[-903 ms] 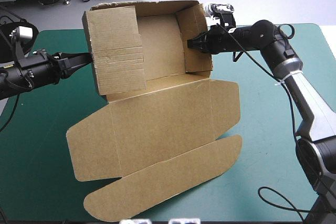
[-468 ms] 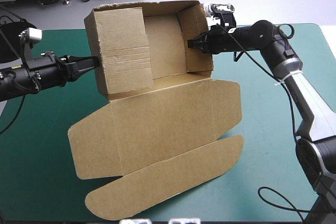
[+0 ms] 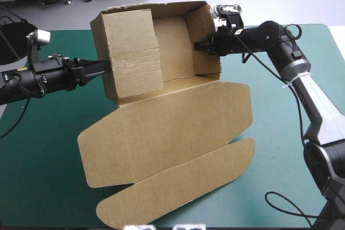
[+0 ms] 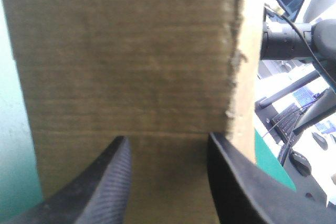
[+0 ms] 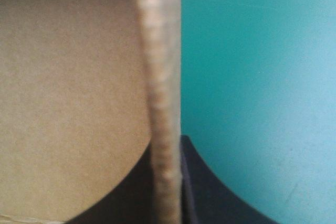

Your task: Fold the box

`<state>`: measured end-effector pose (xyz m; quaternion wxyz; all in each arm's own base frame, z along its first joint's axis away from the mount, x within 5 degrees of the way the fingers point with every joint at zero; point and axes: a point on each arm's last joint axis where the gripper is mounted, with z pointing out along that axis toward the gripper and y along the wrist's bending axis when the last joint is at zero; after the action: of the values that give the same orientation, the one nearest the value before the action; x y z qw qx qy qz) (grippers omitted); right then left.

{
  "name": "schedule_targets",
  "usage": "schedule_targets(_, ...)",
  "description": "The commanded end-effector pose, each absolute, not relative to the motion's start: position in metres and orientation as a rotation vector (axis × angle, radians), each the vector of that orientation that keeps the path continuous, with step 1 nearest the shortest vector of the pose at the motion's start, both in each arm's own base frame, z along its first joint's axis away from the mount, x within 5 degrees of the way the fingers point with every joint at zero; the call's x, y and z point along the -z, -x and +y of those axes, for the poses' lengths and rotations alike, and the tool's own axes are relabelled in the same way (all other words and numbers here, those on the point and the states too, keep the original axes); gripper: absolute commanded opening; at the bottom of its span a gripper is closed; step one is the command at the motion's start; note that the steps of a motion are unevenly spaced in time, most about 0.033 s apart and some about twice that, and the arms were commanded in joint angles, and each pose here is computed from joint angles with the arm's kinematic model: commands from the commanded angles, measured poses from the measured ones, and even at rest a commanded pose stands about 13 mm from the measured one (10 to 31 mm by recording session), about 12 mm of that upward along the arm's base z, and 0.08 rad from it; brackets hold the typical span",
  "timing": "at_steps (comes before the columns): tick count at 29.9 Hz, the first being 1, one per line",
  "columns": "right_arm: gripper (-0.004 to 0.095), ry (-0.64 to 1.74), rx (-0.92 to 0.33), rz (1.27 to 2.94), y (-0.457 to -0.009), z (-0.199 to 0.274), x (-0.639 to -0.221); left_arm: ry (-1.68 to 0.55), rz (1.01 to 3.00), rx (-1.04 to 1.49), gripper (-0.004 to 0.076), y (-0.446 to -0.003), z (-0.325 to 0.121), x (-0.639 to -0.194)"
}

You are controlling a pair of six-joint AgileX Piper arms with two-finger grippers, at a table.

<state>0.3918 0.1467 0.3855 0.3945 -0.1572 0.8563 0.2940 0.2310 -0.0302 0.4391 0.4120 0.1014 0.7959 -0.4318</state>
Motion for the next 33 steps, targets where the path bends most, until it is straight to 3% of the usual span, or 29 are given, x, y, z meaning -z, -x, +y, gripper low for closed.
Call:
schedule_targets(1, -0.0012, 0.349, -0.789, 2.040, -0.379, 0.144, -0.423, -0.333, 1.919, 1.184, 0.0341, -0.216, -0.040, -0.458)
schedule_targets(12, -0.0012, 0.361, -0.783, 2.045, -0.377, 0.148, -0.423, -0.308, 1.987, 1.071, 0.0341, -0.220, -0.035, -0.451)
schedule_targets(21, -0.0012, 0.427, -0.758, 2.053, -0.365, 0.180, -0.421, -0.243, 2.119, 0.924, 0.0341, -0.225, -0.026, -0.438)
schedule_targets(33, -0.0011, 0.526, -0.797, 2.052, -0.343, 0.221, -0.420, -0.061, 2.206, 0.523, 0.0336, -0.238, 0.001, -0.424)
